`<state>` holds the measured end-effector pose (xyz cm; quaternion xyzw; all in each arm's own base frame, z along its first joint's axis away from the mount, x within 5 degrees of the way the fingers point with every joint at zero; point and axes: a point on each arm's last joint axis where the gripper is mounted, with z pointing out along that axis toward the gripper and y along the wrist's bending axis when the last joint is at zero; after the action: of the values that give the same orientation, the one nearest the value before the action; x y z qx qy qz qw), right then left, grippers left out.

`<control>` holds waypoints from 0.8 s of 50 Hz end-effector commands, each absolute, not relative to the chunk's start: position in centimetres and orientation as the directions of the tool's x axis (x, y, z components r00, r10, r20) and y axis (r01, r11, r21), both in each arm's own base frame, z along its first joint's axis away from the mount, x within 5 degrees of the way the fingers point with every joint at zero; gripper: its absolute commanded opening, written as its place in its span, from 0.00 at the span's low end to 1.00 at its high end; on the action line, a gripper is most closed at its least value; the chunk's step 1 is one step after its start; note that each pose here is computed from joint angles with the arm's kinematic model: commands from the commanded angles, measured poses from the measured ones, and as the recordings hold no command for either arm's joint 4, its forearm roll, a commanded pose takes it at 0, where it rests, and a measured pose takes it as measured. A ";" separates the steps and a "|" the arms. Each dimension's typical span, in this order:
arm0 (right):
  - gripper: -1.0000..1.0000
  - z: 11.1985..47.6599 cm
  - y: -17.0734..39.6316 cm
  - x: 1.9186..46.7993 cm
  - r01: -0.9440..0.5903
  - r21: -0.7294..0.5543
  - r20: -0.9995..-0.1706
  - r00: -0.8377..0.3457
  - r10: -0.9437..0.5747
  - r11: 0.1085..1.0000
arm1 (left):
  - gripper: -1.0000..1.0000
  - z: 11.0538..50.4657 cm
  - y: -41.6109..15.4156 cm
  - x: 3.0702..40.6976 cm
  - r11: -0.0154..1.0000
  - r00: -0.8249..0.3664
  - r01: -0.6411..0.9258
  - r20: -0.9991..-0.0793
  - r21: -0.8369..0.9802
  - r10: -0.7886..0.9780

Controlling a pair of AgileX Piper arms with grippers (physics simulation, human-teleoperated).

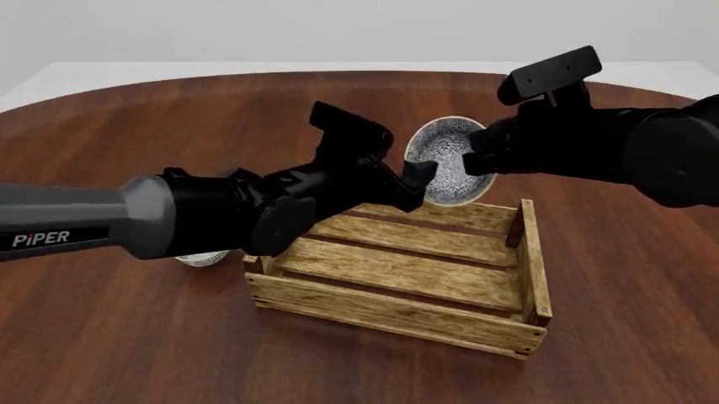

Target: Stack the right bowl on the left bowl and place them in the tray.

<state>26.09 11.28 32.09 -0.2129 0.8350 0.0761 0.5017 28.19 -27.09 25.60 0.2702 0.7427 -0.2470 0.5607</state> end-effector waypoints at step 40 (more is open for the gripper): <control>1.00 34.0 11.1 25.0 -0.423 -0.041 -0.900 -0.378 -0.218 0.905 | 0.00 26.7 -27.2 27.1 0.717 -0.222 0.693 -0.969 -0.077 0.111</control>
<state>26.07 11.29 32.23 -0.2046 0.8358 0.0851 0.5024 27.72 -27.22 25.79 0.2592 0.7435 -0.2601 0.5589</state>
